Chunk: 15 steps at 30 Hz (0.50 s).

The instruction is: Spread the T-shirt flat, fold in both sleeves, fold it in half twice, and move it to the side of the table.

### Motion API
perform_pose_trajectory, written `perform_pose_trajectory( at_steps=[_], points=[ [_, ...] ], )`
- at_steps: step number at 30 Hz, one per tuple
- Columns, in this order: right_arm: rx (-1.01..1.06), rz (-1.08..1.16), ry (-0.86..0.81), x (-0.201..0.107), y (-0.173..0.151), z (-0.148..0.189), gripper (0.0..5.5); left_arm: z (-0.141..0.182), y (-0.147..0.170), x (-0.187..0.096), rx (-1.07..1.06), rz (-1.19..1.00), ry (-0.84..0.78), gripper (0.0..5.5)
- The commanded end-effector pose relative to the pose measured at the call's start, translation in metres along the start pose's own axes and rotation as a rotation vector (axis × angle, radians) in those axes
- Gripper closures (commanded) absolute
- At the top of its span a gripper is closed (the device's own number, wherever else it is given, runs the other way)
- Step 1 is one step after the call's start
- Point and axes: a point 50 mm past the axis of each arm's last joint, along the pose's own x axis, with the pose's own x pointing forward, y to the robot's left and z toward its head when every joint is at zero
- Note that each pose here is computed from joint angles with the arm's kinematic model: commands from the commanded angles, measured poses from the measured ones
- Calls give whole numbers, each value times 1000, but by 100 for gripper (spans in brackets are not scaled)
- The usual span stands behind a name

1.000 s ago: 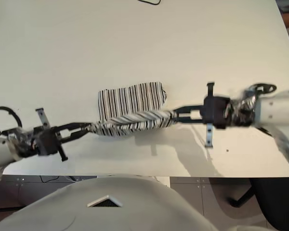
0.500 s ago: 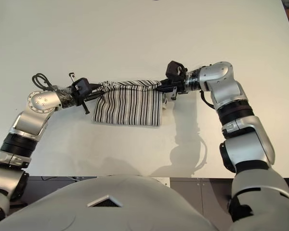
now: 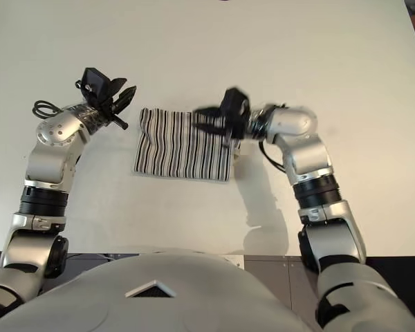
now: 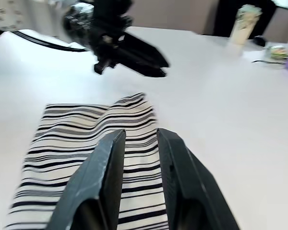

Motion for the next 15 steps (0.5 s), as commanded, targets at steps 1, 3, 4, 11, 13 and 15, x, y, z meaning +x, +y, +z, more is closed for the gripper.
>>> perform_pose_trajectory(
  at_steps=[1,3,4,11,13,15],
  points=[
    [108,43,161,6,-7,-31,431,13,1,2,24,37,-64,420],
    [139,-47,253,3,-21,-48,431,24,3,1,28,52,-120,420],
    [160,-114,306,-3,-28,-57,431,29,3,0,28,60,-142,420],
    [574,-934,483,-132,-35,-124,431,33,15,-11,41,181,-179,420],
    [641,-1235,544,-174,-21,-138,431,31,11,-12,33,190,-178,420],
    [590,-1333,607,-190,-13,-142,431,32,6,-11,39,177,-181,420]
  ],
)
